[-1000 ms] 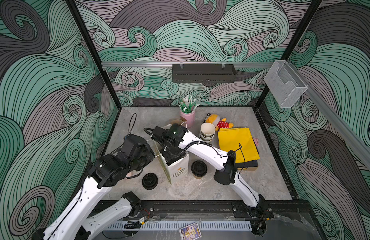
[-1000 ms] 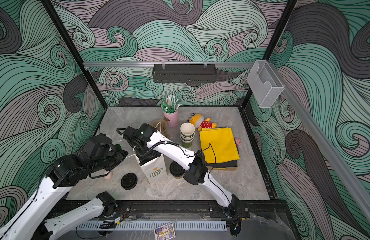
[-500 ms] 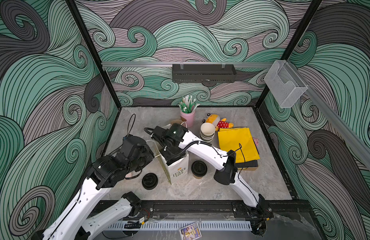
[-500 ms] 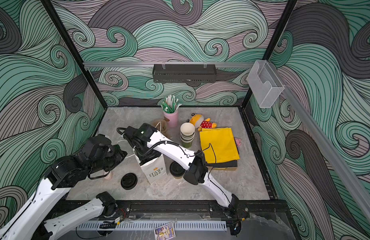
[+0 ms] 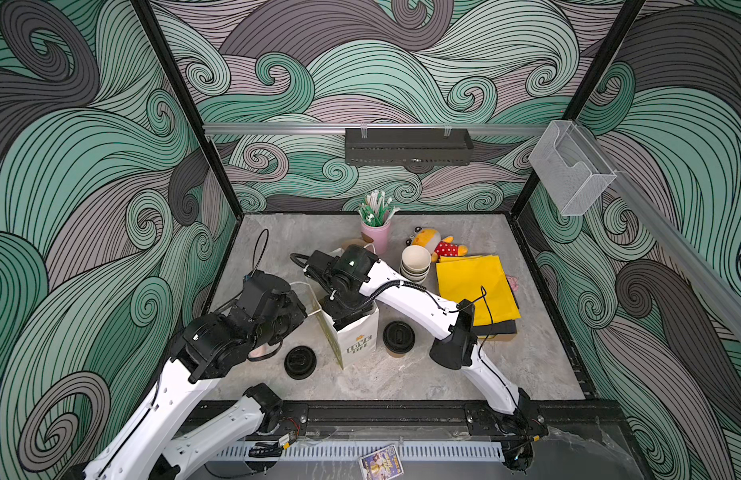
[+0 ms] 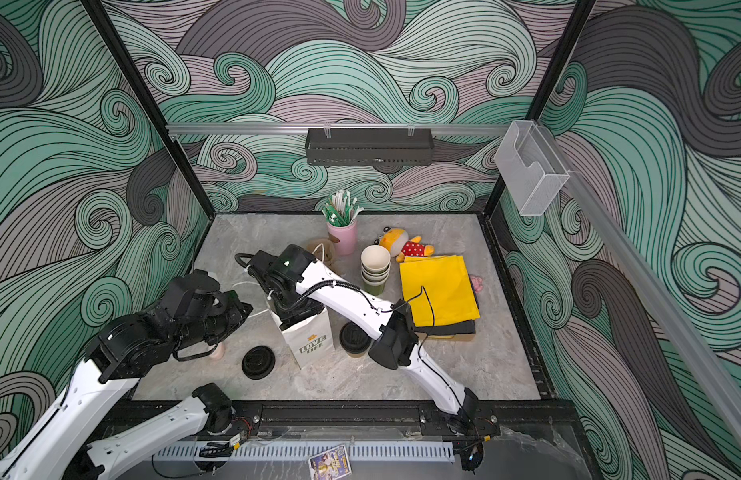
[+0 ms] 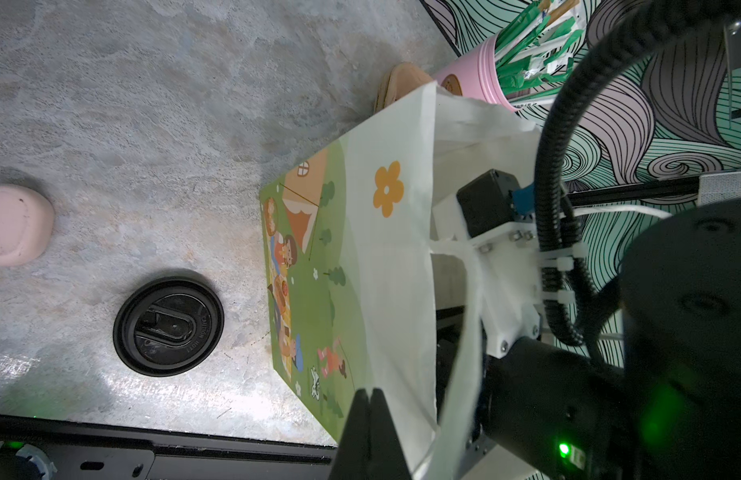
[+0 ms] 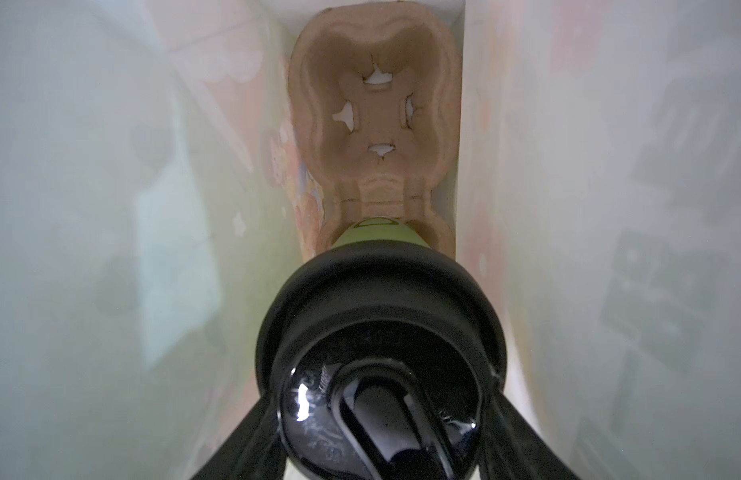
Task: Pack the takeout coffee
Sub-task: 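Lower the green cup into the carrier slot inside the bag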
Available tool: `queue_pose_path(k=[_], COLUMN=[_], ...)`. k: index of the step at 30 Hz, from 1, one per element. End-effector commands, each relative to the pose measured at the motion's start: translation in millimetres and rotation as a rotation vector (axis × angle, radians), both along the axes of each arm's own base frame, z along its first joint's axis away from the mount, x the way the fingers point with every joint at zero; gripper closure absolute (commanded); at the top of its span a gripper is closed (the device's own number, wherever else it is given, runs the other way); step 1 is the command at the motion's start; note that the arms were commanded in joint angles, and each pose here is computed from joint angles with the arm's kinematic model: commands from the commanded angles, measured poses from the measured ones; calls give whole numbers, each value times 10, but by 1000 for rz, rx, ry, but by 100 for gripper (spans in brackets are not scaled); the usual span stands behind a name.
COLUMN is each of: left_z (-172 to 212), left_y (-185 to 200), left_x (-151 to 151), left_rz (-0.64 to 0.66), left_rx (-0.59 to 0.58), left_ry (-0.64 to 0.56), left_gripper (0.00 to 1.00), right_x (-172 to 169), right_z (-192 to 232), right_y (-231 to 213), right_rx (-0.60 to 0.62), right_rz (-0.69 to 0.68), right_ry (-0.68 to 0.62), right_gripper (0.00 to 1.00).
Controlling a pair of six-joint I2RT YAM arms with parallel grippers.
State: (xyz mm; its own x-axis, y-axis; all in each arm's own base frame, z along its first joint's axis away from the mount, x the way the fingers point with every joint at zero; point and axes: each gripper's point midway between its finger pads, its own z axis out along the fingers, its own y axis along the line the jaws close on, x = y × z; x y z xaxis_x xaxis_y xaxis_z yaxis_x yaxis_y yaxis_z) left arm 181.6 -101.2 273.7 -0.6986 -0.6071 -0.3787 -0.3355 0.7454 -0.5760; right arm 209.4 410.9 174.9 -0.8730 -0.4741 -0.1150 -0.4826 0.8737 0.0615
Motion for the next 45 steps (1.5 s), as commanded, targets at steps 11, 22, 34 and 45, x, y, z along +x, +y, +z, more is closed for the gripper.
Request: queue_pose_path(k=[11, 22, 34, 45], left_z=[22, 7, -4, -1], left_y=[84, 84, 76, 81], left_x=[-24, -24, -18, -24], left_rz=[14, 13, 12, 13], left_rx=[41, 45, 43, 42], left_ry=[2, 6, 7, 6], left_gripper=[100, 100, 100, 100], right_x=[-114, -170, -333, -346], right_z=[-102, 53, 258, 125], right_y=[-499, -407, -470, -502], right_rx=[-219, -142, -107, -157], right_rz=[-14, -12, -17, -13], right_ry=[61, 73, 88, 104], right_gripper=[44, 44, 44, 44])
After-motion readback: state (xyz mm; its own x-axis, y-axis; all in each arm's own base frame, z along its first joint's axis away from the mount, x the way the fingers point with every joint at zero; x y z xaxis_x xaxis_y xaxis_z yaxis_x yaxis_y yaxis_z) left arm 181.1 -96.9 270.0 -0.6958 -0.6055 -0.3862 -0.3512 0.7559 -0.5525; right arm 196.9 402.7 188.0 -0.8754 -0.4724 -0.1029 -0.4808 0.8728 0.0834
